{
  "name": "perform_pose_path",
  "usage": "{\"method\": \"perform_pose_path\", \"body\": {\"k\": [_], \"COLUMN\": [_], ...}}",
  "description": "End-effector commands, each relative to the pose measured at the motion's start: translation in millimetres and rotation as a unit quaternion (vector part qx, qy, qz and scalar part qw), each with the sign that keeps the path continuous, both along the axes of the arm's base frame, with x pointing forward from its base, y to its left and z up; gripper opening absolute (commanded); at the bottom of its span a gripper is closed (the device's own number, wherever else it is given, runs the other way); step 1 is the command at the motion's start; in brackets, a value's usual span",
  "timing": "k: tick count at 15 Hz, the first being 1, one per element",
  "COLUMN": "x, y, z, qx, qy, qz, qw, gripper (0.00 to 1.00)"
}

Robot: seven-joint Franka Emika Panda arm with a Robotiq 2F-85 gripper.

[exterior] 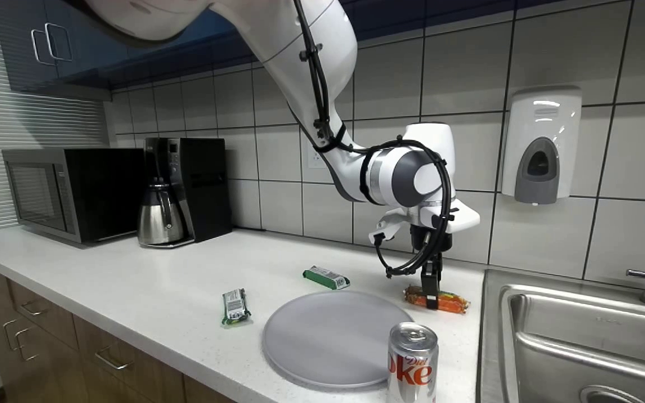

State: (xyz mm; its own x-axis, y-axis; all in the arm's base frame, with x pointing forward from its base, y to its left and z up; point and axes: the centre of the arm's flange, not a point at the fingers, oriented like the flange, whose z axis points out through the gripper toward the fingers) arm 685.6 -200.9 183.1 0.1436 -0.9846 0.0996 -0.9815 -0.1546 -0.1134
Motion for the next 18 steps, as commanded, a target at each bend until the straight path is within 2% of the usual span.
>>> {"method": "perform_pose_path", "body": {"k": [1,11,18], "x": [2.3,-16.1,-43.1], "y": [-1.8,20.6,45.5], "z": [14.3,55.2,65.0], "qx": [0.013,0.020,0.018], "qy": [0.002,-0.004,0.005], "qz": [-0.002,0.062,0.123], "qw": [0.9999,0.9979,0.9923], "gripper": [0.18,0.18,0.18]}}
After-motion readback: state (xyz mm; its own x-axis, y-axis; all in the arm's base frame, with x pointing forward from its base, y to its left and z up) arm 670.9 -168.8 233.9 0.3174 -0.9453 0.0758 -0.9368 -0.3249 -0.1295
